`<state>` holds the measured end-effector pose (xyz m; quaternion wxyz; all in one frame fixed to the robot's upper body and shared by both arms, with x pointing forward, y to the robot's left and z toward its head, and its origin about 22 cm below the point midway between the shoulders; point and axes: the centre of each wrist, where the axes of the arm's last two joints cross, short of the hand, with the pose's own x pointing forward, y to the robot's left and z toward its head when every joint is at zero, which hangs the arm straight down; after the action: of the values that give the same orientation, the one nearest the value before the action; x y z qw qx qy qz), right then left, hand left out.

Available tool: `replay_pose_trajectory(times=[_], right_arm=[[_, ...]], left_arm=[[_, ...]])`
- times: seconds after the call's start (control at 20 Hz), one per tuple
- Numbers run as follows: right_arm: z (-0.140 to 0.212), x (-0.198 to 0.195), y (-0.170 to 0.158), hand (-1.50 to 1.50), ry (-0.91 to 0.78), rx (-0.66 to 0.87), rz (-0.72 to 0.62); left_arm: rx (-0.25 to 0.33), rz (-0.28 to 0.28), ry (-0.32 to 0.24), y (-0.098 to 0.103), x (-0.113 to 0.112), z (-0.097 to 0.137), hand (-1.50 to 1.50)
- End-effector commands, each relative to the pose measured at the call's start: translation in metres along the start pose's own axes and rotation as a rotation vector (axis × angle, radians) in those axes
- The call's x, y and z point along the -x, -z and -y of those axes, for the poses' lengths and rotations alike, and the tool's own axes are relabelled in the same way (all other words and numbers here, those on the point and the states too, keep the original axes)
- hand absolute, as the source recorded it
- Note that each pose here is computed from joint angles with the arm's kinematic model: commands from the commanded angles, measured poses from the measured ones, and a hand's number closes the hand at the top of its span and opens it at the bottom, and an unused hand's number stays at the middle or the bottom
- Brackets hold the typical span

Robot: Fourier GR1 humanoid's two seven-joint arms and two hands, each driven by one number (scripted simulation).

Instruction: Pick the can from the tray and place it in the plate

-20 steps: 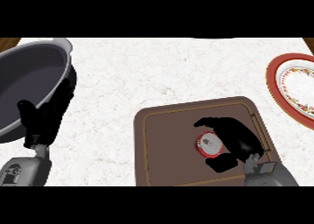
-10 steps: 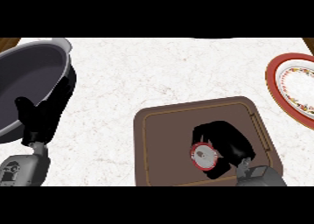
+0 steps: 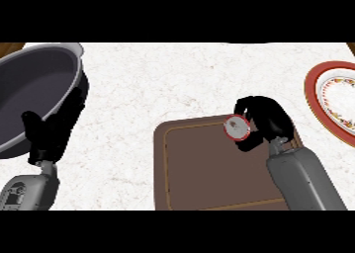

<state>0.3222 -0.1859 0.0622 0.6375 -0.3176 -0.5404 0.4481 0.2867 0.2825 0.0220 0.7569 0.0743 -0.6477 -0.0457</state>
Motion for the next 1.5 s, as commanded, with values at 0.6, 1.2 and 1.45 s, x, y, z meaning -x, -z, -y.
replay_pose_trajectory(times=[0.6,1.2,1.45], right_arm=[[0.109,0.004,0.019,1.50,0.028,0.809,-0.254],[0.129,0.148,0.003,1.50,0.137,0.870,-0.454],[0.138,0.192,0.010,1.50,0.111,0.820,-0.482]], left_arm=[[-0.020,-0.013,-0.015,-0.007,0.009,0.003,0.00],[-0.005,-0.012,-0.014,-0.012,-0.003,0.005,0.00],[-0.009,-0.014,0.005,0.000,-0.006,0.002,0.00]])
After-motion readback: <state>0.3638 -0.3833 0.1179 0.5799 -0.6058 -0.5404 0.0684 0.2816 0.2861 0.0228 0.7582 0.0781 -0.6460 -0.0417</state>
